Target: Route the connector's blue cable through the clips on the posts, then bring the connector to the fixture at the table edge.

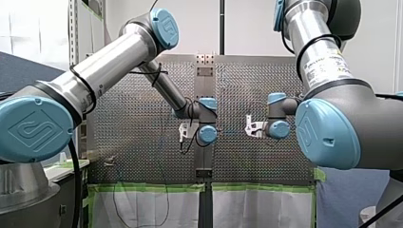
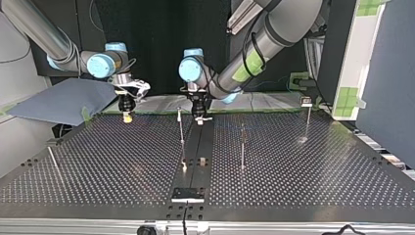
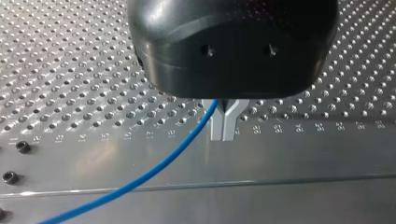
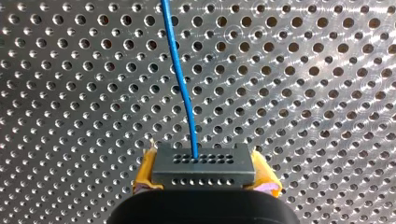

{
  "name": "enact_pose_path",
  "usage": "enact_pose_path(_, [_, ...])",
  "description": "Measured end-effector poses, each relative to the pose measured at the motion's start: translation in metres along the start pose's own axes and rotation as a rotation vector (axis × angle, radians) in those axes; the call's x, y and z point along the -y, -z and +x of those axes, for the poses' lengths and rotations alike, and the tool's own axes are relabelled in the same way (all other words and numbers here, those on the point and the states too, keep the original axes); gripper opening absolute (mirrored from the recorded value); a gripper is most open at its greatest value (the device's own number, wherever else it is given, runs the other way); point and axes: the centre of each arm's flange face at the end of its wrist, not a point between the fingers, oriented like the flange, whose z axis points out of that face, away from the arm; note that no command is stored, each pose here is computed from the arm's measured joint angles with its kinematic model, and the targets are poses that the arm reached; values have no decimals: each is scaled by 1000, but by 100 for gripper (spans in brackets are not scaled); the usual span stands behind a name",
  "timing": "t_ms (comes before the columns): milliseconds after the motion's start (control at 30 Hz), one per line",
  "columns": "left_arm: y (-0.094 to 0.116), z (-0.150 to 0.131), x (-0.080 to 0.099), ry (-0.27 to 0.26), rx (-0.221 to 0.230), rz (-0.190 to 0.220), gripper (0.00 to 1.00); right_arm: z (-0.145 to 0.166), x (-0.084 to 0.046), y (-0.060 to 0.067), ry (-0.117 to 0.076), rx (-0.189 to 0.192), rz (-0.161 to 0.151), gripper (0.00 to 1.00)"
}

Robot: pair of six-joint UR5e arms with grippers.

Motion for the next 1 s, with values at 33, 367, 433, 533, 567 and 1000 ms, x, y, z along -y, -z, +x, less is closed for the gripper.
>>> enact_pose_path(33, [-1,0,0,-1,0,-1,0,1,0,-1,0,1,0,0])
enact_pose_path(367, [-6,-1,-5,-10,-2,-4,0,7,-2,-6,-1,1,-3,0])
enact_pose_path(433, [-9,-1,-6,-11,-1,-4,0,8,-2,-8,-1,-1,-3,0])
enact_pose_path(533, [-13,-3,-8,-13,-1,-8,0,11,-4,-10,-1,-4,-5,0])
enact_pose_path(567, [-14,-4,-8,-15,-1,-9,0,11,-5,-10,-1,-4,-6,0])
enact_pose_path(1000, [-19,-6,-9,-26,-8,10,36,14,-8,-13,-1,6,-15,0])
